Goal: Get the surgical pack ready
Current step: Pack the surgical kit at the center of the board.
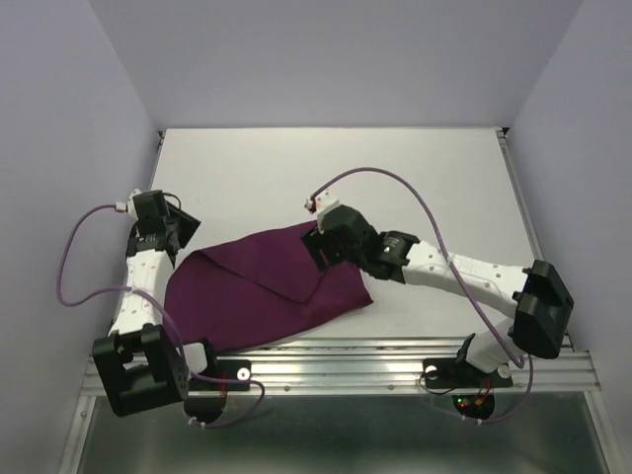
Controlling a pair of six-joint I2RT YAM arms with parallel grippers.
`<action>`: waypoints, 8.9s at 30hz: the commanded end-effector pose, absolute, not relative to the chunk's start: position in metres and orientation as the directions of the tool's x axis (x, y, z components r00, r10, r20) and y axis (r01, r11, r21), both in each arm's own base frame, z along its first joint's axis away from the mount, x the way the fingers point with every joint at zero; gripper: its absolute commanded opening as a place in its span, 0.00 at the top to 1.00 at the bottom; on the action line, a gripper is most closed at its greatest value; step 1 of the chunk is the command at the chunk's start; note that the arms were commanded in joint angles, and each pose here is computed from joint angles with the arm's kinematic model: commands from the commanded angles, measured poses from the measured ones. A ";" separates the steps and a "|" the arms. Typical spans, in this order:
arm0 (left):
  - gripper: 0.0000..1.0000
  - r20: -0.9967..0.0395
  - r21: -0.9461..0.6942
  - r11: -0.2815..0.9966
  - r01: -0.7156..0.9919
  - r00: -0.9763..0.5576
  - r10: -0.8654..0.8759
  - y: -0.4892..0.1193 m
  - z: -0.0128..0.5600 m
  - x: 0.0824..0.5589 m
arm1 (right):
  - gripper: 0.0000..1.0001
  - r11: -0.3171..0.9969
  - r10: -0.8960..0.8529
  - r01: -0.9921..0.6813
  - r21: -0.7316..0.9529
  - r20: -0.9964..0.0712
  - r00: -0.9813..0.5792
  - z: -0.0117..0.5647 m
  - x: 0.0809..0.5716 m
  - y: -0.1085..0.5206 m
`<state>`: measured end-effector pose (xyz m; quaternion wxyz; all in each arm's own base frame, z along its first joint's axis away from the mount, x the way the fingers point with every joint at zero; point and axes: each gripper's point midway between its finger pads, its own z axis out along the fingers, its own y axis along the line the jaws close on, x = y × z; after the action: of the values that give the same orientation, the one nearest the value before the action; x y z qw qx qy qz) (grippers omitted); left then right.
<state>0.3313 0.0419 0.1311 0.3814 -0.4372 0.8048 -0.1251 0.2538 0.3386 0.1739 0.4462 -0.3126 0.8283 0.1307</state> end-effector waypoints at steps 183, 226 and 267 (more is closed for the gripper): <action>1.00 -0.474 -0.123 0.958 -0.260 -0.833 -0.286 -0.217 0.036 0.279 | 0.86 0.969 0.041 -0.097 0.225 -0.538 -0.842 0.064 0.286 0.214; 0.35 -0.600 -0.013 0.670 -0.742 -0.531 -0.599 0.067 0.091 0.312 | 0.45 0.985 0.145 0.046 0.165 -0.655 -0.742 0.111 0.299 0.148; 1.00 -0.622 -0.135 0.670 -0.730 -0.464 -0.631 0.047 0.109 0.353 | 0.44 0.986 0.129 0.033 0.165 -0.616 -0.777 0.086 0.294 0.152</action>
<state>0.3377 0.0656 0.0340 0.2543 -0.4331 0.8601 0.0895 0.2860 0.1557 0.0860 0.3184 0.0314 0.9441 0.0798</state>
